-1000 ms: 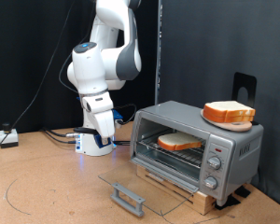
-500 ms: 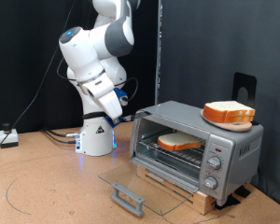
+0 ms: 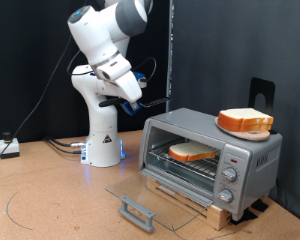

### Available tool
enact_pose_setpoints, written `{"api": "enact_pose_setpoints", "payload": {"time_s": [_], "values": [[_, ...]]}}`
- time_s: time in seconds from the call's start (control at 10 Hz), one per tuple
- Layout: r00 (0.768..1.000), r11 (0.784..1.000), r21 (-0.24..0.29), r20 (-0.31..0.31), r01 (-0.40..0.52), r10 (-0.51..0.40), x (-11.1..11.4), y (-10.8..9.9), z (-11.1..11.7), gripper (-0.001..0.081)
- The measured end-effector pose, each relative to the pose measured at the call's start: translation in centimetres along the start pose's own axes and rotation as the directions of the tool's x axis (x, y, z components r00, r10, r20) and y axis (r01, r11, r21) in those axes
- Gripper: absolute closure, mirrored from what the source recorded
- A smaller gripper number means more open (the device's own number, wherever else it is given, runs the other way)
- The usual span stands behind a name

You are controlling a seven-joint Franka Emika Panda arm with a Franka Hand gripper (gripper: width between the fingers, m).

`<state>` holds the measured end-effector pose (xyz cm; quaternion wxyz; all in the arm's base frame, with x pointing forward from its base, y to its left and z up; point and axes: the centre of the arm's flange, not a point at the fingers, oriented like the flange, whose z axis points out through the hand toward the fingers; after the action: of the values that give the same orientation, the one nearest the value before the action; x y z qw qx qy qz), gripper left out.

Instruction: Make a piece of toast with the oven

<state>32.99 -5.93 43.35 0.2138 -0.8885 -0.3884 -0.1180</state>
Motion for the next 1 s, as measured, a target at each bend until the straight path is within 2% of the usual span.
{"api": "enact_pose_setpoints", "payload": {"time_s": [0.2,0.3,0.5,0.7,1.0], "values": [[1.000,1.000,0.016,-0.009,0.006,-0.006,-0.1,0.1,0.5,0.0410],[1.000,0.998,0.049,-0.013,0.025,-0.024,0.5,-0.5,1.3,0.0410],[0.996,0.991,0.105,0.021,0.088,-0.090,2.2,-2.3,3.3,0.0410],[0.987,0.981,0.130,0.055,0.142,-0.150,3.8,-4.3,5.3,0.0410],[0.979,0.973,0.145,0.067,0.181,-0.192,5.9,-7.7,7.9,0.0410]]}}
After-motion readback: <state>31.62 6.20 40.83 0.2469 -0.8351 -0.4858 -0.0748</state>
